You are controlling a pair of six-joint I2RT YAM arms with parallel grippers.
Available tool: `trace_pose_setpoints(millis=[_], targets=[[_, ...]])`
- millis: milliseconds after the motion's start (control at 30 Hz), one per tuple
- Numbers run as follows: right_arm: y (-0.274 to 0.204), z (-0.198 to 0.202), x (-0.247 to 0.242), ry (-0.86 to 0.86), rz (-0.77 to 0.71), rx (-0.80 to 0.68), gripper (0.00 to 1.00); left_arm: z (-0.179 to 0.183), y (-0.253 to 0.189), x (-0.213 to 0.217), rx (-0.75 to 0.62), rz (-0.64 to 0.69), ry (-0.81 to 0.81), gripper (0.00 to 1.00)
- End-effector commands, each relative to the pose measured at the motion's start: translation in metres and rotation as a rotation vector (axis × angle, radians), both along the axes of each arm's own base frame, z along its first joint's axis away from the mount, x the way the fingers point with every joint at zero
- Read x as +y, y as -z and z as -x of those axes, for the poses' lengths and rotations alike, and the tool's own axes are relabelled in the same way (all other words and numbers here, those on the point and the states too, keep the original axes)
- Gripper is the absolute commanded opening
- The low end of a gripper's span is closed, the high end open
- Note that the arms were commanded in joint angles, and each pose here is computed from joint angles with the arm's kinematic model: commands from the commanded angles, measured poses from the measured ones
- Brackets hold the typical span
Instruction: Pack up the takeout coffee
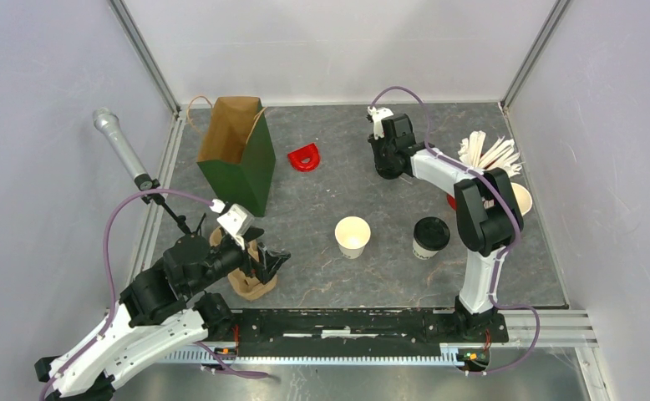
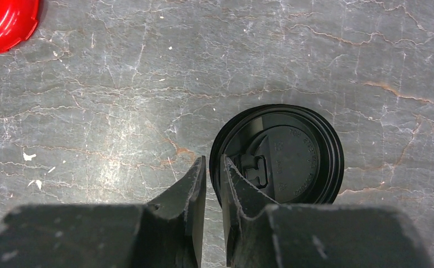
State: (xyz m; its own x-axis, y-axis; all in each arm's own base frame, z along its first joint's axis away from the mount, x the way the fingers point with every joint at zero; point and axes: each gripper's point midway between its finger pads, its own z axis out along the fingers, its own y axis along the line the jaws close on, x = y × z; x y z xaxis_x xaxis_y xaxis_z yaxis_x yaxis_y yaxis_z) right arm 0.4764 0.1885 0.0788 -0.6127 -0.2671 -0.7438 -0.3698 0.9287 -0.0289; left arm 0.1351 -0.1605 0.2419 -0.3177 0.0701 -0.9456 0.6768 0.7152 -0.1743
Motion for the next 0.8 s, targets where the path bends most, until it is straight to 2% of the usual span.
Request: trace_pose_setpoints(millis=[0,100,367,567,767], targets=[[-0.0199,-0.0138,0.0059,-0.006,-0.038,-0.052,0.21,-0.0026,-0.0044,-0.0005,0.0,0.026,-0.019,1.0],[-0.0216,-0.0146,0.0064,-0.007,-0.043,-0.056,0.14,-0.0029,-0.0028,-0.001,0.004,0.021,-0.019,1.0],[-0.0174,-0.0157,0.0037,0.004,-0.043,-0.046,0.19,-0.0029,-0.0038,-0.0002,0.002,0.022,-0.021,1.0],[-0.0152,-0.0161,0.0011,0.008,-0.041,-0.042,0.12,-0.0032,-0.0042,0.0007,-0.002,0.024,-0.025,1.0],[-0.0137,-0.0154,0.0045,-0.011,-0.059,-0.032,0.14,-0.003,-0.0044,0.0007,-0.002,0.024,-0.024,1.0]])
